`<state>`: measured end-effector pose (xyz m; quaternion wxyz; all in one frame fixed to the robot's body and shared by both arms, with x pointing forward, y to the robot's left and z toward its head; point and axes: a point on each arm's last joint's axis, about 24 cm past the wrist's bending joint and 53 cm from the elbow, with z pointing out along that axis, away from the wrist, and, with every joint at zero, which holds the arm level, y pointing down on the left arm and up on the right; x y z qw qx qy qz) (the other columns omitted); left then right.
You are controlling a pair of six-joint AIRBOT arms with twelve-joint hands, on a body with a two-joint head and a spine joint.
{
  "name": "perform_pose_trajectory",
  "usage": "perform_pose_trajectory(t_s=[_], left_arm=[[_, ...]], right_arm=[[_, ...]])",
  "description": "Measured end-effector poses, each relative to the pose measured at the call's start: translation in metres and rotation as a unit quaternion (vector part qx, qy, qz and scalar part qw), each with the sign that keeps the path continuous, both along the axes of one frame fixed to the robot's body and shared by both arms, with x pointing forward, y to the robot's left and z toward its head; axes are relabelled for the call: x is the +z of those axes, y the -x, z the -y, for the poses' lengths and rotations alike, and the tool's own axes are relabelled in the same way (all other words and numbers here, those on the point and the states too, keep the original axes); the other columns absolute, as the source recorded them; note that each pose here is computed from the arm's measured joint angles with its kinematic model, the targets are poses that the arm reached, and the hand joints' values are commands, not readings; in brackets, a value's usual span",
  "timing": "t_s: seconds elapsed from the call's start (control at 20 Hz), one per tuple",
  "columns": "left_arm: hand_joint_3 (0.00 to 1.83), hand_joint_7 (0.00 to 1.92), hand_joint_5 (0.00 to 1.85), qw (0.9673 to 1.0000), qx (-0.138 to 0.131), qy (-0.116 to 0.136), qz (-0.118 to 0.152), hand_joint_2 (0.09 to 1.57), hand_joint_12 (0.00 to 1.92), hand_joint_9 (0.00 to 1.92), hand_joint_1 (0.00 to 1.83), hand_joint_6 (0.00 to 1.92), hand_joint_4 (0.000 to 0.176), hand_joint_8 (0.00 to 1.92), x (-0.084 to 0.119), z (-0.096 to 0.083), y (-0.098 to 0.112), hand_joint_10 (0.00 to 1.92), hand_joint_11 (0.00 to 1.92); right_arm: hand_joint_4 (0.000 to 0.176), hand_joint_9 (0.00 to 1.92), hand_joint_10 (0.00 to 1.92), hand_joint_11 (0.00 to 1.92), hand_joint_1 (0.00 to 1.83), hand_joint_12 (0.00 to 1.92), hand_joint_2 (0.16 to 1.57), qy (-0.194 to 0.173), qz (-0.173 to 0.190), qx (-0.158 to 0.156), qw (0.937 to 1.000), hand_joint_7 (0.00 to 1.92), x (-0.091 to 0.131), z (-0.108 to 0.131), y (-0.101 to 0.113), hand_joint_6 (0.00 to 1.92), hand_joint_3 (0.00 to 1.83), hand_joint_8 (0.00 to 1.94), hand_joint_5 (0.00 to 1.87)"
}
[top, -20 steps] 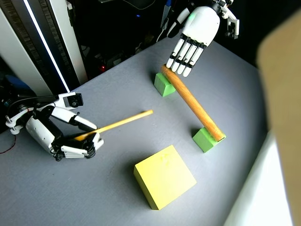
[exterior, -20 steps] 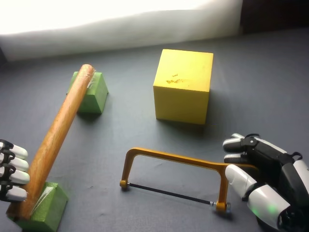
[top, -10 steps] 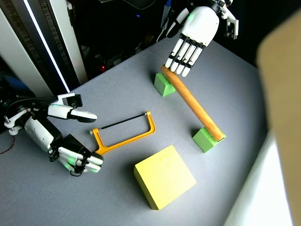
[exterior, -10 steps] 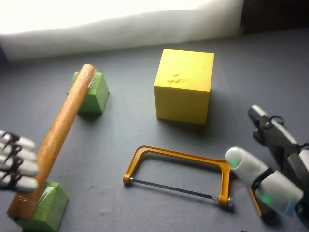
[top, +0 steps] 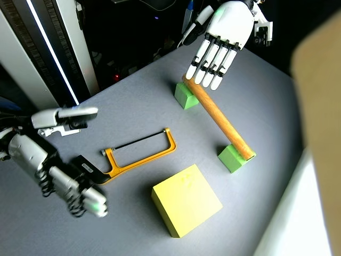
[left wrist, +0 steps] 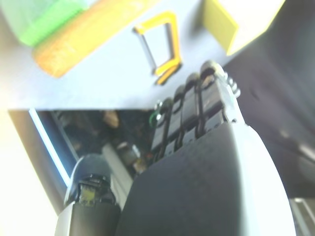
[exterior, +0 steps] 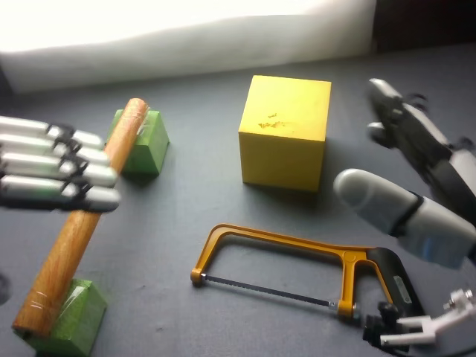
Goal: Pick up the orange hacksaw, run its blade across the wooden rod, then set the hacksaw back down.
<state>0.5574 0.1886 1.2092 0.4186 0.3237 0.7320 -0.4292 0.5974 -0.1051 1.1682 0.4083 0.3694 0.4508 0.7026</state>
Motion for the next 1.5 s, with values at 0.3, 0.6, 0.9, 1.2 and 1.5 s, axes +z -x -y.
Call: perform_pose_trajectory(t_s=[0.3,0.6,0.9,1.2,1.5], left_arm=[[0.00,0.70,0.72,0.9970,-0.001,0.076,0.011,1.29,1.13,0.68,0.22,0.15,0.000,0.09,0.032,0.036,-0.017,0.27,0.32],[0.00,1.16,1.07,0.9933,0.013,0.112,0.026,1.30,1.92,1.16,0.52,1.91,0.000,1.91,0.056,0.052,-0.041,1.91,1.11],[0.02,1.53,1.43,0.9881,0.012,0.153,-0.018,1.43,1.92,1.56,0.38,1.92,0.000,1.92,0.065,0.064,-0.031,1.92,1.61],[0.00,1.49,1.39,0.9870,0.048,0.142,-0.058,1.44,1.92,1.52,0.39,1.92,0.000,1.92,0.034,0.051,-0.041,1.92,1.57],[0.00,1.46,1.35,0.9877,0.034,0.139,-0.063,1.44,1.92,1.50,0.41,1.92,0.000,1.92,0.031,0.045,-0.041,1.92,1.56]], right_arm=[[0.000,0.90,1.22,0.84,0.55,1.65,1.10,0.209,0.160,0.138,0.9547,0.99,0.063,-0.060,0.023,0.37,0.01,0.73,0.97],[0.000,1.41,1.92,1.49,0.45,1.92,1.25,0.360,0.373,0.169,0.8383,1.27,0.110,-0.090,0.064,1.92,0.01,1.94,1.07],[0.000,1.52,1.92,1.64,0.39,1.92,1.46,0.365,0.459,0.162,0.7937,1.38,0.151,-0.064,0.060,1.92,0.01,1.94,1.18],[0.000,1.49,1.92,1.60,0.44,1.92,1.46,0.359,0.533,0.171,0.7466,1.36,0.160,-0.058,0.090,1.92,0.00,1.94,1.18],[0.000,1.46,1.92,1.58,0.49,1.92,1.44,0.349,0.575,0.129,0.7283,1.33,0.190,-0.052,0.102,1.92,0.00,1.94,1.15]])
